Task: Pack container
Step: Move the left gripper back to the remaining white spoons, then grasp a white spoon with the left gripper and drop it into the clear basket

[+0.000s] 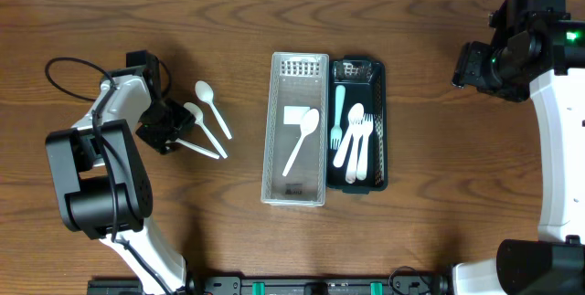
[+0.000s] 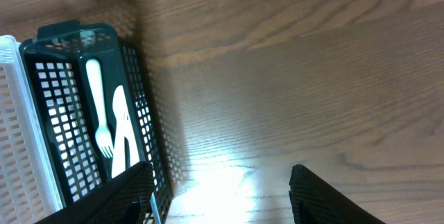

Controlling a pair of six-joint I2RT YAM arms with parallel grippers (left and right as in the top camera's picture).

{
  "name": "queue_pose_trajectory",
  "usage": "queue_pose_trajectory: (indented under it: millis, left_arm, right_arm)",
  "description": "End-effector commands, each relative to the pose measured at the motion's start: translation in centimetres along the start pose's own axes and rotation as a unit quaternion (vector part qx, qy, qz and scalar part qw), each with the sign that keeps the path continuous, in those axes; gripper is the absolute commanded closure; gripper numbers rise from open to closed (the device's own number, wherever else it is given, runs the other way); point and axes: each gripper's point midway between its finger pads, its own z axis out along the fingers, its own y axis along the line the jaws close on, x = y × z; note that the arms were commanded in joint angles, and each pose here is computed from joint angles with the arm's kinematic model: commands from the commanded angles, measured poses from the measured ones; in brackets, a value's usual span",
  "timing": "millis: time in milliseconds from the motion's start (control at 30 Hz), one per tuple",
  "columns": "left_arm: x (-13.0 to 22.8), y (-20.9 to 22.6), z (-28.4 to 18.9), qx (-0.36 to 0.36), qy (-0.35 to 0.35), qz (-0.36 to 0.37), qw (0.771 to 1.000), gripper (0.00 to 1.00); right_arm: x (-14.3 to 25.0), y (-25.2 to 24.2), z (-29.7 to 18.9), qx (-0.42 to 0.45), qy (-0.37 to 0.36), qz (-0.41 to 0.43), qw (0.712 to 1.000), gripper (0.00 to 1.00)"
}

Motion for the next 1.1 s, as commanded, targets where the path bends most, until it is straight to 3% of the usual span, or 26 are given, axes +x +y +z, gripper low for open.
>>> queue_pose_trajectory:
  millis: [0, 167, 267, 400, 533, 733, 900, 1067]
  left_arm:
    - [1.3, 1.7, 2.1, -0.030, 0.030, 0.002, 0.999, 0.57]
    - [1.4, 1.8, 2.1, -0.031, 0.032, 0.003, 0.999, 0.70]
    - [1.4, 1.7, 2.0, -0.029, 0.031, 0.021, 0.999, 0.85]
    - [1.2, 1.5, 1.3, -0.021, 0.022, 0.044, 0.999, 0.94]
    - [0.8, 0.9, -0.8, -0.002, -0.001, 0.065, 0.998, 0.94]
    - [2.1, -1.4, -7.3, 0.044, -0.061, 0.133, 0.988, 0.94]
    - [6.8, -5.1, -14.3, 0.116, -0.139, 0.227, 0.957, 0.94]
    - [12.6, -7.7, -17.6, 0.150, -0.188, 0.319, 0.917, 0.94]
  right_arm:
    - [0.1, -0.4, 0.4, 0.007, 0.006, -0.004, 1.000, 0.34]
    - [0.2, -0.4, 0.4, 0.007, 0.008, -0.004, 1.000, 0.34]
    - [0.2, -0.4, 0.4, 0.007, 0.008, -0.004, 1.000, 0.35]
    - [0.2, -0.4, 0.4, 0.007, 0.008, -0.004, 1.000, 0.34]
    - [0.2, -0.4, 0.4, 0.007, 0.008, -0.004, 1.000, 0.34]
    - [0.2, -0.4, 0.4, 0.007, 0.008, -0.004, 1.000, 0.34]
    - [0.0, -0.4, 0.4, 0.006, 0.004, -0.004, 1.000, 0.34]
    - [0.0, -0.3, 0.4, 0.006, 0.004, -0.004, 1.000, 0.35]
